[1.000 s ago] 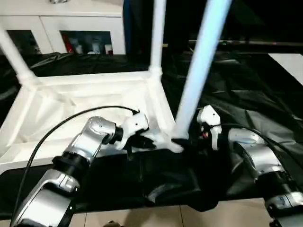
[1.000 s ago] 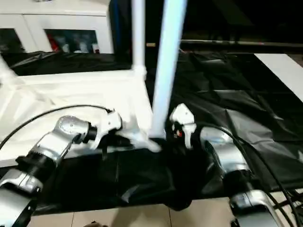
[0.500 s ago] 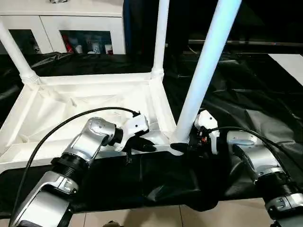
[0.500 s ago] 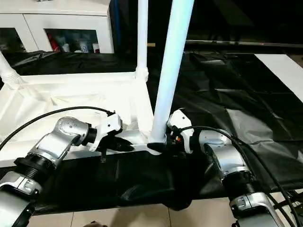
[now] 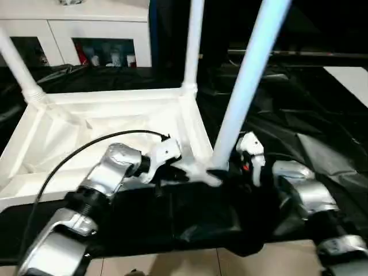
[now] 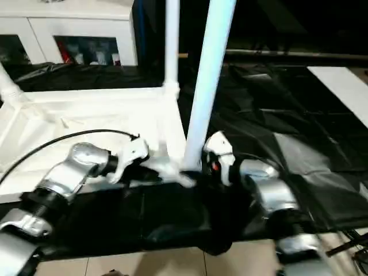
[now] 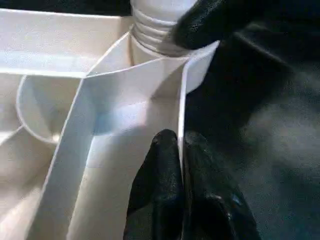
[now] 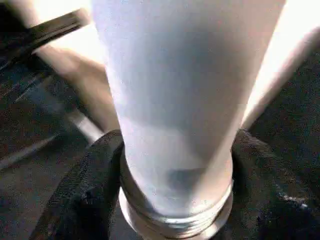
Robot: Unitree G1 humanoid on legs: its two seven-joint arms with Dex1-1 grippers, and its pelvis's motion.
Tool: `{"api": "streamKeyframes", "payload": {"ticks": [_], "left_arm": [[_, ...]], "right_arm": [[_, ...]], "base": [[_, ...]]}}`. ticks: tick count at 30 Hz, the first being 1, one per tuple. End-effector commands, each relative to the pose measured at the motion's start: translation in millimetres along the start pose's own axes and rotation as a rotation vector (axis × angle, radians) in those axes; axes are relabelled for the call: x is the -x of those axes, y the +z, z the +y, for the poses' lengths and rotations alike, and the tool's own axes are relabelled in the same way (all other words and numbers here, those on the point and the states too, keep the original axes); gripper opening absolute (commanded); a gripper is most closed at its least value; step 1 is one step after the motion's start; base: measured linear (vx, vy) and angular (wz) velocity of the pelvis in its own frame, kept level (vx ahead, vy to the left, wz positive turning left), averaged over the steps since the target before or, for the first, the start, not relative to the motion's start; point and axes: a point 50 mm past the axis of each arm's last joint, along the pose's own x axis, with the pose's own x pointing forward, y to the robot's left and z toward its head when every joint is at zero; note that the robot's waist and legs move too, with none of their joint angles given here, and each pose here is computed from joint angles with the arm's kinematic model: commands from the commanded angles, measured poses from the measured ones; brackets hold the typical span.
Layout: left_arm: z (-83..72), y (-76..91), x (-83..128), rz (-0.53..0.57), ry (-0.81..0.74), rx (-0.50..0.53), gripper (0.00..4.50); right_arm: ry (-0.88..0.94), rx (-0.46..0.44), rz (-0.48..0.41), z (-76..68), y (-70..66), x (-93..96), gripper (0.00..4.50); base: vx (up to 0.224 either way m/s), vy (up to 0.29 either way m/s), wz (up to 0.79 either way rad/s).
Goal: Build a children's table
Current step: Rotate leg to tighten
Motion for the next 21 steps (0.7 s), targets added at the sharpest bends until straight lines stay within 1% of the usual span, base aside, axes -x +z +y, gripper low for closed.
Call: {"api": "streamKeyframes", "payload": {"ticks": [1, 3, 6, 8, 11, 12, 14, 16, 17, 18, 19, 20, 21], "left_arm": [[-5.9, 7.1, -15, -0.08, 0.039, 0.083, 0.0], [-5.3, 8.6, -24, -0.061, 0.115, 0.109, 0.0], [-5.7, 13.4, -40, -0.031, 0.255, 0.129, 0.0], [-6.6, 14.2, -42, -0.026, 0.257, 0.116, 0.0], [-7.8, 16.9, -45, -0.018, 0.251, 0.084, 0.0], [-7.2, 17.6, -44, -0.018, 0.25, 0.075, 0.0], [-6.4, 17.4, -43, -0.016, 0.253, 0.07, 0.0], [-5.0, 15.6, -40, -0.017, 0.239, 0.065, 0.0], [-4.2, 14.1, -38, -0.016, 0.225, 0.055, 0.0], [-4.1, 13.9, -38, -0.016, 0.222, 0.053, 0.0], [-3.4, 12.2, -35, -0.015, 0.201, 0.031, 0.0], [-3.2, 9.0, -30, -0.009, 0.165, 0.01, 0.0], [-3.2, 8.2, -29, -0.007, 0.156, 0.006, 0.0]], "right_arm": [[-0.145, -0.077, 0.065, -4.6, -19.3, -1.5, 2.71], [-0.232, -0.105, 0.042, -2.0, -17.0, -10.6, 2.7], [-0.329, -0.09, 0.026, 10.9, -11.0, -30.8, 2.7], [-0.33, -0.088, 0.025, 12.6, -10.2, -33.1, 2.7], [-0.318, -0.059, 0.009, 17.6, -6.5, -40.5, 2.7], [-0.307, -0.061, -0.005, 18.4, -4.9, -41.6, 3.05], [-0.291, -0.068, -0.027, 19.0, -2.6, -41.9, 3.4], [-0.258, -0.065, -0.061, 18.1, 1.9, -40.4, 3.57], [-0.239, -0.046, -0.077, 16.7, 5.3, -38.9, 3.57], [-0.236, -0.043, -0.079, 16.5, 5.7, -38.7, 3.69], [-0.203, -0.019, -0.088, 14.9, 9.1, -36.5, 3.78], [-0.132, 0.013, -0.084, 12.8, 11.6, -30.7, 3.9], [-0.113, 0.021, -0.083, 12.2, 12.1, -29.3, 3.95]], "base": [[0.0, 0.0, 0.0], [0.0, 0.0, 0.0], [0.0, 0.0, 0.0], [0.0, 0.0, 0.0], [0.0, 0.0, 0.0], [0.0, 0.0, 0.0], [0.0, 0.0, 0.0], [0.0, 0.0, 0.0], [0.0, 0.0, 0.0], [0.0, 0.0, 0.0], [0.0, 0.0, 0.0], [0.0, 0.0, 0.0], [0.0, 0.0, 0.0]]}}
